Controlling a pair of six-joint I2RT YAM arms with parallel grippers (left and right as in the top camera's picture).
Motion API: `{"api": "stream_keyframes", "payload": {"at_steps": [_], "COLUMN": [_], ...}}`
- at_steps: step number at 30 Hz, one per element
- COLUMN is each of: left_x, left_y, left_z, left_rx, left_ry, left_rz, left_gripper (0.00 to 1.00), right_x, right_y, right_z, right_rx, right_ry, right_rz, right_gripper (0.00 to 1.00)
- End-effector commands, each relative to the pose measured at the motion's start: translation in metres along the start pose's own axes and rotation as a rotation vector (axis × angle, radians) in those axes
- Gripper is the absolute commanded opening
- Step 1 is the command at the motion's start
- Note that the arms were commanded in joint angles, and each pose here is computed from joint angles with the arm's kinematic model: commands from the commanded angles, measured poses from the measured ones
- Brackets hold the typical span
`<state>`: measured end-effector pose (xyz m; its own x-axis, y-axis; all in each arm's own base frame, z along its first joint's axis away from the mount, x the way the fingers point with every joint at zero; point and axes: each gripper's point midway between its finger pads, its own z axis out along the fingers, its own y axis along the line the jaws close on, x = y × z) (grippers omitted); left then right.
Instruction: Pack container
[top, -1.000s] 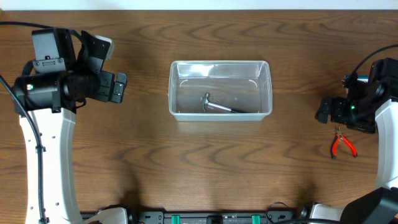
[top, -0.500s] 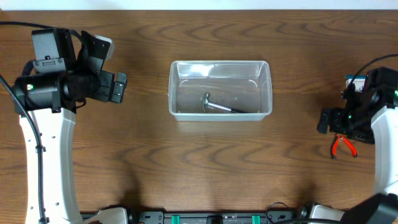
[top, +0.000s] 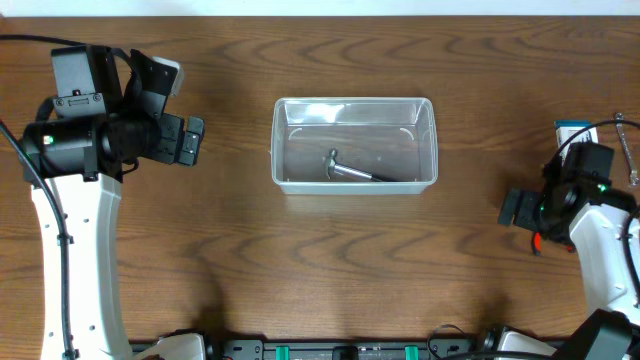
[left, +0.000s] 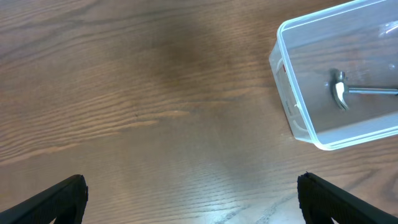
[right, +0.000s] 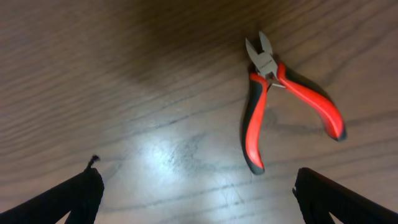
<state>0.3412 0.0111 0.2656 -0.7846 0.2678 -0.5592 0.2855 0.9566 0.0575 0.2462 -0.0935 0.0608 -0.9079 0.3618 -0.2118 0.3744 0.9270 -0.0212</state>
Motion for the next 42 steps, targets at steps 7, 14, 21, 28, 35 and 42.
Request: {"api": "stream_keyframes", "payload": {"at_steps": [7, 14, 21, 28, 35, 42], "left_x": [-0.001, -0.001, -0.001, -0.001, -0.001, -0.001], "left_y": [0.000, 0.000, 0.000, 0.000, 0.000, 0.000], "left_z": [0.001, 0.001, 0.001, 0.001, 0.001, 0.001], "left_rx": [0.008, 0.008, 0.009, 0.008, 0.008, 0.009], "left_ry": [-0.003, -0.003, -0.004, -0.003, -0.003, -0.003], "left_rz": [-0.007, -0.007, -0.007, -0.007, -0.007, -0.007], "left_gripper": [0.98, 0.98, 0.98, 0.98, 0.98, 0.98], "right_x": [-0.008, -0.014, -0.010, 0.003, 0.004, -0.001], "right_y": [-0.005, -0.008, -0.019, -0.018, -0.009, -0.010], "right_z": [0.007, 0.007, 0.012, 0.034, 0.055, 0.061], "right_rx": [0.020, 0.005, 0.015, -0.020, -0.079, -0.074], "right_ry": [-0.051, -0.077, -0.050, 0.049, 0.090, 0.075], "right_rz": [-0.073, -0.047, -0.029, -0.016, -0.082, -0.115], "right_gripper": [0.99, 0.99, 0.99, 0.99, 0.99, 0.99]}}
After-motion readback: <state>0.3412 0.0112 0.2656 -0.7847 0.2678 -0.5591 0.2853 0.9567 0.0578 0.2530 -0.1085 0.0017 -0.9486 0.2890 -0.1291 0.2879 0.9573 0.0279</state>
